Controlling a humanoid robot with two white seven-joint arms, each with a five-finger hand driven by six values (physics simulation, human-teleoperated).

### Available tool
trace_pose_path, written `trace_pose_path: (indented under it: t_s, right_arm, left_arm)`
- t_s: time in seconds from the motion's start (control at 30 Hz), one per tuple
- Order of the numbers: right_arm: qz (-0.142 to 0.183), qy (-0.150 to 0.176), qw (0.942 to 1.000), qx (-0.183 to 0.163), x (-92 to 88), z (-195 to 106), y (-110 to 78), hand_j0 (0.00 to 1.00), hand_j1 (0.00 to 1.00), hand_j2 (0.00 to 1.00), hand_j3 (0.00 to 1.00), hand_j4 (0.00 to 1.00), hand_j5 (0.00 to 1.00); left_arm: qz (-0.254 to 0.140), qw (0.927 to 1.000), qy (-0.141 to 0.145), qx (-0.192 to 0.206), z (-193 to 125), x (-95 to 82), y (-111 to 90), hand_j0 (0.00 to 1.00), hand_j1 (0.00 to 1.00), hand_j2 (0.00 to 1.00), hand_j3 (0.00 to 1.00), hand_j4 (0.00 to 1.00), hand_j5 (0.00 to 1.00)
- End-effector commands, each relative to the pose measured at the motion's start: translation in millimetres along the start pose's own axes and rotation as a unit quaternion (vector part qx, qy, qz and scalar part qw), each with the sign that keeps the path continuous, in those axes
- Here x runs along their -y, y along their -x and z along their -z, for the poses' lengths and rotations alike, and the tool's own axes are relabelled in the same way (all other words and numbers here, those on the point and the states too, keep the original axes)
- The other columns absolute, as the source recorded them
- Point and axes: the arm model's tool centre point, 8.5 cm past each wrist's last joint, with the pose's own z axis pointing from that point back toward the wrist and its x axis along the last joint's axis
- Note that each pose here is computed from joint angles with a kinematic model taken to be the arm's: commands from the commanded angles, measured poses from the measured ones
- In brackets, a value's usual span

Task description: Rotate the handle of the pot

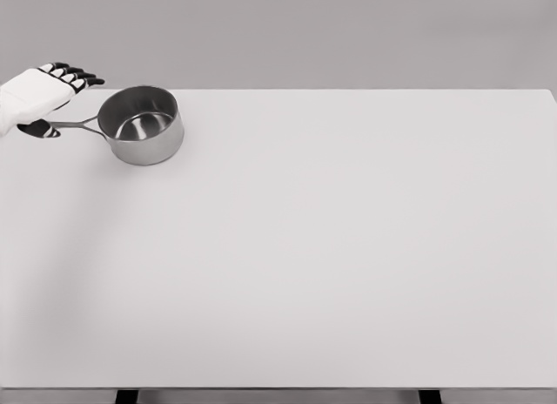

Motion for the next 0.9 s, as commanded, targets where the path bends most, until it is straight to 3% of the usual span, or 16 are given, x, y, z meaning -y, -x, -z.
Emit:
trace_pose_path:
  t_s: [0.0, 0.27, 0.5, 0.87]
  right_arm:
    - [0.0, 0.0, 1.0, 0.0, 0.0, 0.0, 0.0, 1.0, 1.0, 1.0, 1.0, 1.0, 1.0]
    - [0.0, 0.0, 1.0, 0.0, 0.0, 0.0, 0.0, 1.0, 1.0, 1.0, 1.0, 1.0, 1.0]
    - [0.0, 0.0, 1.0, 0.0, 0.0, 0.0, 0.0, 1.0, 1.0, 1.0, 1.0, 1.0, 1.0]
    - [0.0, 0.0, 1.0, 0.0, 0.0, 0.0, 0.0, 1.0, 1.0, 1.0, 1.0, 1.0, 1.0]
  left_arm:
    - [-0.001, 1.0, 0.0, -0.003, -1.2, 0.5, 1.9, 1.0, 1.0, 1.0, 1.0, 1.0, 1.0]
    - [-0.003, 0.9998, 0.011, -0.018, -0.2, 2.4, 11.6, 1.0, 1.0, 1.0, 1.0, 1.0, 1.0]
    - [0.007, 0.9999, 0.006, -0.011, 11.3, -6.1, 3.8, 1.0, 1.0, 1.0, 1.0, 1.0, 1.0]
    - [0.007, 0.9998, 0.006, -0.019, 9.3, -6.0, 11.0, 1.0, 1.0, 1.0, 1.0, 1.0, 1.0]
